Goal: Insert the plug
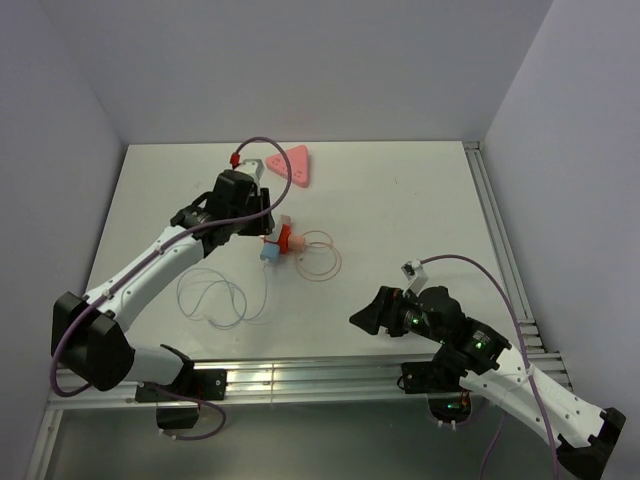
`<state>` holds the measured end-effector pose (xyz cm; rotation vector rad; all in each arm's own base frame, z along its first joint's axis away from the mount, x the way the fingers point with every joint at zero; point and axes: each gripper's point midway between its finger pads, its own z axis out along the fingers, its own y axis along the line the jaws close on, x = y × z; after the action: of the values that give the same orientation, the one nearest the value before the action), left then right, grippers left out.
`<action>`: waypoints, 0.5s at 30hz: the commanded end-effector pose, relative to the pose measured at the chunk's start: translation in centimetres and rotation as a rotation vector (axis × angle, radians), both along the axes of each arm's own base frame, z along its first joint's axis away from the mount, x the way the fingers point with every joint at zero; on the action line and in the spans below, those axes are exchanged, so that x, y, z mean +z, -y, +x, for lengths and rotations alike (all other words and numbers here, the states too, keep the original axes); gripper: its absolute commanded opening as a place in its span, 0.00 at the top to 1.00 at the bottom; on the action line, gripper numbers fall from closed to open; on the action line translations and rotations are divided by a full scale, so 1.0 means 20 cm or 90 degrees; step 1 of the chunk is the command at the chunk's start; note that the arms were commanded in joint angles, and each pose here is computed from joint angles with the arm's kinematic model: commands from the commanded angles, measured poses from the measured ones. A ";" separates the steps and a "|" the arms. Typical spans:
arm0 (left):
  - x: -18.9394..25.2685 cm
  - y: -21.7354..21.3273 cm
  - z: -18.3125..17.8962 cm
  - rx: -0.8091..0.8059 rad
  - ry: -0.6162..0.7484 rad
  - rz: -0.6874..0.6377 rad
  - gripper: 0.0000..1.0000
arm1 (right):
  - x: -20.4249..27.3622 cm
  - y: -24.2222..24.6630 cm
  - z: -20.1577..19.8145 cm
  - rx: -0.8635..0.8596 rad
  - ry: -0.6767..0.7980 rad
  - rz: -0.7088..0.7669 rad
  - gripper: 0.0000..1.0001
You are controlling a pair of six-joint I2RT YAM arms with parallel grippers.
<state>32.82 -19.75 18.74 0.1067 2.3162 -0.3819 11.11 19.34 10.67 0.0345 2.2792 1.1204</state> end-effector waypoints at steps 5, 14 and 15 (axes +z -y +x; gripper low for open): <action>0.10 0.05 -0.10 -0.028 0.058 -0.118 0.53 | -0.02 0.01 0.08 -0.054 0.010 -0.004 0.01; 0.12 0.18 -0.43 -0.135 0.072 -0.347 0.01 | 0.00 -0.02 0.23 -0.133 0.072 0.080 0.00; 0.22 0.21 -0.49 -0.183 0.110 -0.395 0.01 | -0.03 -0.02 0.23 -0.130 0.073 0.080 0.00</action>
<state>25.23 -21.35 18.72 0.0693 2.1221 -0.8709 13.89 19.39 8.00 0.1824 2.1998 1.0755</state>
